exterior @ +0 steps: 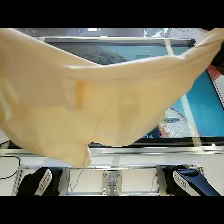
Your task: Fold the shirts.
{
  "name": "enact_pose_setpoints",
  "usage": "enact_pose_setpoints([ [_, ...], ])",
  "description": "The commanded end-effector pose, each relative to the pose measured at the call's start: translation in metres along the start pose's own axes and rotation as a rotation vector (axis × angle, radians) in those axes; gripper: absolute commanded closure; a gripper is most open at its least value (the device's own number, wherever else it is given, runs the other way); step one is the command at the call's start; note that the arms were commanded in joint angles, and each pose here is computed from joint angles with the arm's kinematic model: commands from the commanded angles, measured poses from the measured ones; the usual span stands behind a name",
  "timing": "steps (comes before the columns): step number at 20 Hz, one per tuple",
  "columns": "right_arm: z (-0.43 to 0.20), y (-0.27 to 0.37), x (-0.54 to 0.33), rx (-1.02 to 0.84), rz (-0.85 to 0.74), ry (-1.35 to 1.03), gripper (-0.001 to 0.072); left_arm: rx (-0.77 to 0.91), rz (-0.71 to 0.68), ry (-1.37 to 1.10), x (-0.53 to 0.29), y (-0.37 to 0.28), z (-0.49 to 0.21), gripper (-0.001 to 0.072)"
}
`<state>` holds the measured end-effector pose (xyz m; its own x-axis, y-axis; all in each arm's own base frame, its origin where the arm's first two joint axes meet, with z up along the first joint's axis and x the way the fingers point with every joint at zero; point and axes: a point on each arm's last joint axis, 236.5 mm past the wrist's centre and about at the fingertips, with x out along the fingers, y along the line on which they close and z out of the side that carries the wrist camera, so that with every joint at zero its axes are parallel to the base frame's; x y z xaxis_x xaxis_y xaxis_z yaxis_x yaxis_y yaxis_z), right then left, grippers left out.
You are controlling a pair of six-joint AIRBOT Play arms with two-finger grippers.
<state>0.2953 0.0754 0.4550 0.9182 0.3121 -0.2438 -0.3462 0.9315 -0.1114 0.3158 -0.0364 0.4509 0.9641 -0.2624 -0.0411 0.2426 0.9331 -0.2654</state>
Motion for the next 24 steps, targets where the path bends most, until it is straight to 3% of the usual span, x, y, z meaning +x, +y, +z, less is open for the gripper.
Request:
enact_pose_setpoints([
  [1,-0.031,-0.033,0.092,0.043,-0.021,0.121,0.0709,-0.111,-0.021,0.176,0.079,0.044,-0.051,0.0697],
  [7,-0.252,-0.062,0.327,0.288,0.034,0.564,0.0703,-0.213,0.093,0.573,0.219,0.144,-0.244,0.0678],
  [8,-0.284,-0.061,0.358,0.366,0.036,0.579,0.0697,-0.275,0.107,0.579,0.238,0.158,-0.268,0.0519],
  [9,-0.306,-0.059,0.381,0.439,0.034,0.572,0.0597,-0.353,0.107,0.562,0.256,0.166,-0.286,0.0141],
  [10,-0.318,-0.059,0.402,0.498,0.033,0.537,0.0363,-0.433,0.111,0.516,0.271,0.175,-0.291,-0.0004],
  [11,-0.32,-0.061,0.416,0.533,0.025,0.493,0.0291,-0.508,0.112,0.447,0.283,0.185,-0.286,-0.0004],
  [13,-0.305,-0.078,0.42,0.519,-0.013,0.419,0.0291,-0.542,0.107,0.324,0.285,0.204,-0.254,-0.0004],
  [15,-0.291,-0.112,0.394,0.435,-0.077,0.452,0.0292,-0.46,0.119,0.278,0.258,0.229,-0.215,-0.0004],
  [17,-0.291,-0.153,0.339,0.407,-0.152,0.562,0.0292,-0.4,0.143,0.373,0.206,0.254,-0.205,-0.0002],
  [19,-0.3,-0.18,0.281,0.444,-0.191,0.679,0.0293,-0.446,0.167,0.556,0.144,0.271,-0.23,0.012],
  [24,-0.308,-0.176,0.18,0.475,-0.165,0.792,0.0304,-0.595,0.227,0.705,0.04,0.249,-0.335,0.012],
])
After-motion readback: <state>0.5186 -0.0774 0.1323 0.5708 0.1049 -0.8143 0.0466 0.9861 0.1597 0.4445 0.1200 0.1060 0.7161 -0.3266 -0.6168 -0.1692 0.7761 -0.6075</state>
